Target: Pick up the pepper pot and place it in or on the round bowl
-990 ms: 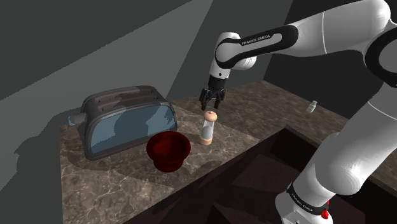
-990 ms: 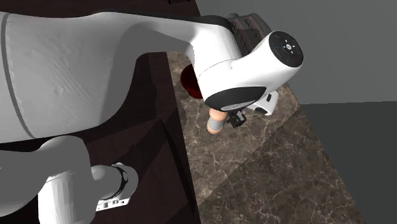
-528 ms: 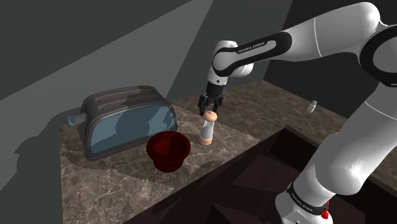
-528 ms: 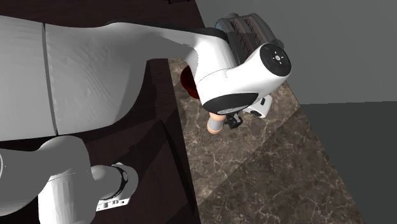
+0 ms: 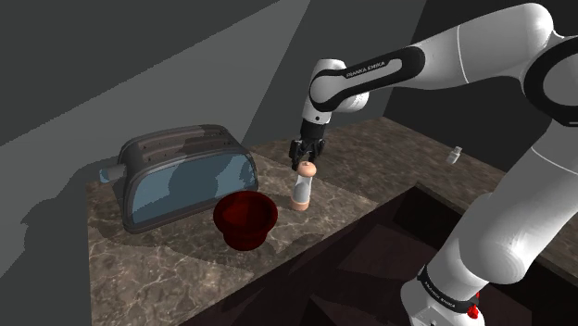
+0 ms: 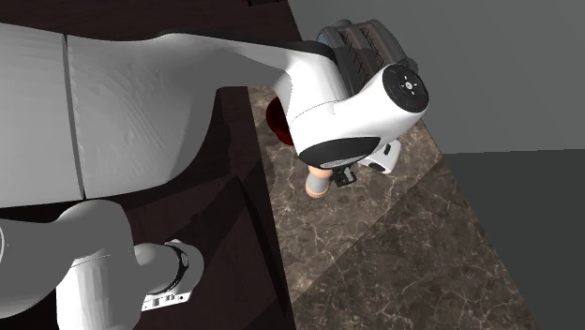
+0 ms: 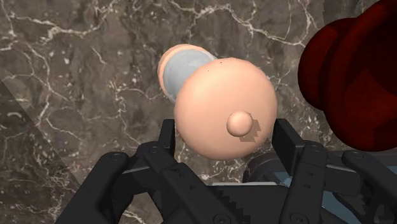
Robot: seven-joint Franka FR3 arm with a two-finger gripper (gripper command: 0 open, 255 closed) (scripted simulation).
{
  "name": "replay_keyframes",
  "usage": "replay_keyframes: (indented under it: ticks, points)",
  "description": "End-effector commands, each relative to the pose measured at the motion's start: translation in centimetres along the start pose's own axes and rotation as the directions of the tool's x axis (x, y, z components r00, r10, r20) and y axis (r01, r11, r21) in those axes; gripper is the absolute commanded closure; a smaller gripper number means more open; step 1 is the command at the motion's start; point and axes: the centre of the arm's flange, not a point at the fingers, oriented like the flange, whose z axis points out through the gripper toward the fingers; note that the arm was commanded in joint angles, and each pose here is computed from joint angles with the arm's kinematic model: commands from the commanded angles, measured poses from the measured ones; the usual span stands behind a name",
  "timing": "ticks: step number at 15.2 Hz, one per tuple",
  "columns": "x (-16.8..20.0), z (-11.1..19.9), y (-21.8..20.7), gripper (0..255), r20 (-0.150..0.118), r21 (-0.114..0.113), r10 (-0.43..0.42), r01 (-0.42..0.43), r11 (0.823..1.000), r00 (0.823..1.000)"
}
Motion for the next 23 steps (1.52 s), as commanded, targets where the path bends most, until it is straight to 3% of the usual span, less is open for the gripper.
replay_keyframes:
  ticks: [1, 7, 23]
  points:
    - [0.0, 0.0, 0.0, 255, 0.000, 0.000, 0.000, 0.000, 1.000, 1.000]
    - [0.0, 0.0, 0.0, 255, 0.000, 0.000, 0.000, 0.000, 1.000, 1.000]
    - [-0.7, -8.3, -1.6, 255, 0.000, 0.000, 0.000, 0.000, 1.000, 1.000]
